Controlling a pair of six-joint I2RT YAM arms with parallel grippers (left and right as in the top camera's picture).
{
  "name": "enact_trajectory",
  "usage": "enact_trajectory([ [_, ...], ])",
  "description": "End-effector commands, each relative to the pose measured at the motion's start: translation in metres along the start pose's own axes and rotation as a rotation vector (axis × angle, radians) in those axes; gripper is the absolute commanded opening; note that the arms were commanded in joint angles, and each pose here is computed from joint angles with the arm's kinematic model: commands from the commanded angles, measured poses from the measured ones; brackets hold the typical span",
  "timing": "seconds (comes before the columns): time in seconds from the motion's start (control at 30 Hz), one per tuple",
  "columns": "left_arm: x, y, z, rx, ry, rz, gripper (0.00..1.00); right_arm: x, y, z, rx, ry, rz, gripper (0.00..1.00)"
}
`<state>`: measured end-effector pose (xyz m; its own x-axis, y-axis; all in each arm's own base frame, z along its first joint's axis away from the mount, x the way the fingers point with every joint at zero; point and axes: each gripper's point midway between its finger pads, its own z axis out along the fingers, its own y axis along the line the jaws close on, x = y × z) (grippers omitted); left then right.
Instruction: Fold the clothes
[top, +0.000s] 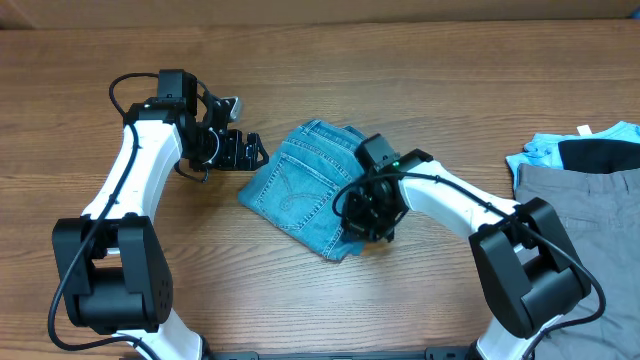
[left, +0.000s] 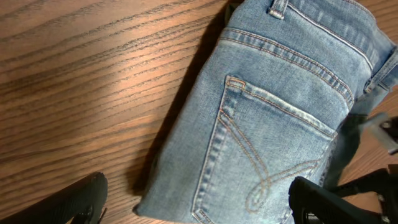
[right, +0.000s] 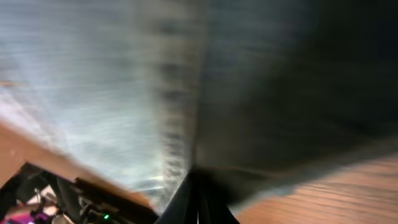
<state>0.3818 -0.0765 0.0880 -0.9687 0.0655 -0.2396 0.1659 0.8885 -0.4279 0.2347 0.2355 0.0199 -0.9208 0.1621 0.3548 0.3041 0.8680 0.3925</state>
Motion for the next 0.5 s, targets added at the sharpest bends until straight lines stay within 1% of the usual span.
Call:
enact_trajectory([
  [0.0, 0.004, -0.001, 0.003, 0.019, 0.015, 0.005, 0.96, -0.016, -0.024, -0.003, 0.039, -0.039, 0.104, 0.04],
  [0.1, 0.005, -0.001, 0.003, 0.021, 0.019, 0.002, 0.97, -0.031, -0.03, -0.015, -0.011, -0.055, 0.153, 0.04],
  [0.17, 0.006, -0.001, 0.003, 0.02, 0.021, 0.001, 0.98, -0.037, -0.028, -0.022, -0.06, -0.048, 0.142, 0.04],
  [0.23, 0.006, -0.001, 0.003, 0.02, 0.021, 0.002, 0.98, -0.043, -0.032, -0.026, -0.07, -0.06, 0.136, 0.04],
  [0.33, 0.006, -0.001, 0.003, 0.02, 0.021, 0.006, 0.99, -0.057, -0.047, -0.033, -0.033, -0.117, 0.144, 0.04],
  [0.4, 0.007, -0.001, 0.003, 0.02, 0.025, 0.021, 1.0, -0.064, -0.049, -0.039, -0.05, -0.131, 0.111, 0.04],
  [0.47, 0.008, -0.001, 0.003, 0.022, 0.03, 0.039, 1.0, -0.065, -0.037, -0.047, -0.123, -0.116, 0.043, 0.04],
])
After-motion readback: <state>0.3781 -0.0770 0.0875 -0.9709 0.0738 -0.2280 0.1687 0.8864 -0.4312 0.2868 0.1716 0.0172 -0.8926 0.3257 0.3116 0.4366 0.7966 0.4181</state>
